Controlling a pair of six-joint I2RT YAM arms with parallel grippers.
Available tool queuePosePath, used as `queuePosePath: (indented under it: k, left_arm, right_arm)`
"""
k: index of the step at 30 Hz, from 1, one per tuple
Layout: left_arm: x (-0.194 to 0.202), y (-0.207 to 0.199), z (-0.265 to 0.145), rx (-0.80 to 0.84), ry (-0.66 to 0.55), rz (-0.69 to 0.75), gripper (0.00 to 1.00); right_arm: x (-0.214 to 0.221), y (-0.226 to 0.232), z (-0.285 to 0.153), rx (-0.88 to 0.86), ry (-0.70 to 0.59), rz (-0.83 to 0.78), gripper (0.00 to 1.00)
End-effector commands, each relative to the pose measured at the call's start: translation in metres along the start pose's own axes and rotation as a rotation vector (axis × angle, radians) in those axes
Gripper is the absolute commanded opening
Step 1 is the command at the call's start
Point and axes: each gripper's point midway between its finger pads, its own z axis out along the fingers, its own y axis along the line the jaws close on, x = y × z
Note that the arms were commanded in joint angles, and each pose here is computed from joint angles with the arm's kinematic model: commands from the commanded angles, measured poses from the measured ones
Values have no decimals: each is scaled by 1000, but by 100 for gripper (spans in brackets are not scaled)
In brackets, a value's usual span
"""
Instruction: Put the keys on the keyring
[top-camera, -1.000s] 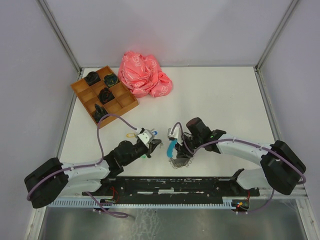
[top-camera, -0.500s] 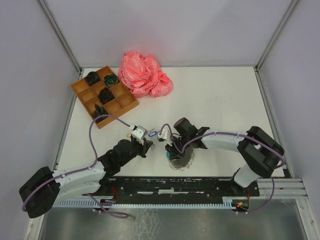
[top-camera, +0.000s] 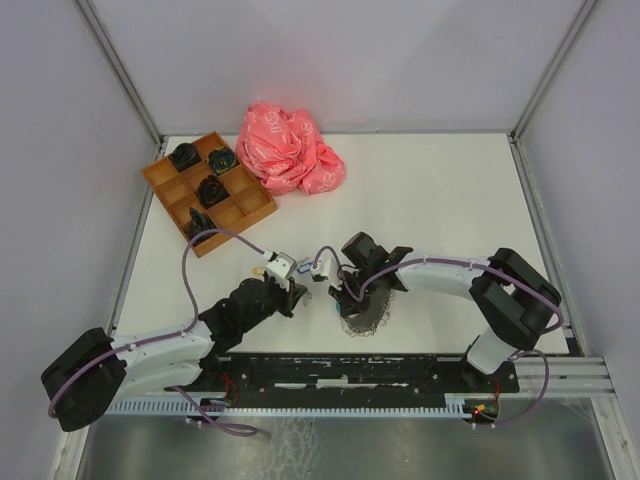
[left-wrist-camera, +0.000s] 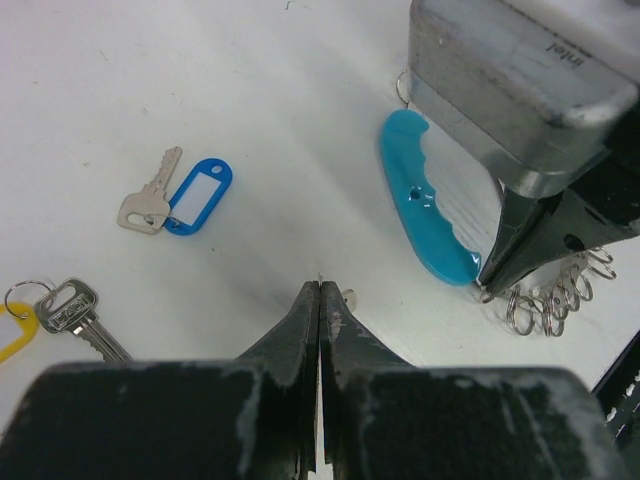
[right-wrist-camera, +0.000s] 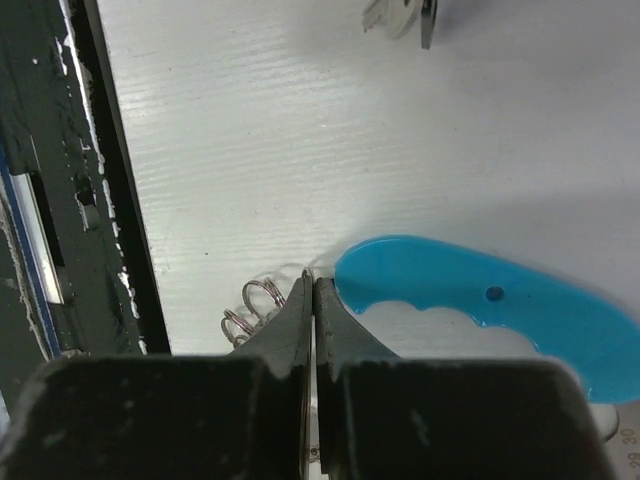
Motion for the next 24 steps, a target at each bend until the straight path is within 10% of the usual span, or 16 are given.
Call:
queuePosePath:
  k: [1, 19, 24]
  left_arm:
    - [-31, -12, 5, 41, -82, -38, 3]
    - [-46, -32, 19, 144, -101, -65, 3]
    - [-42, -28, 23, 122, -74, -118, 3]
  right_arm:
    - [-18, -20, -26, 132, -32, 2, 1]
    - [-60, -80, -86, 597, -516, 249, 1]
    - [-50, -88, -77, 616, -480, 313, 1]
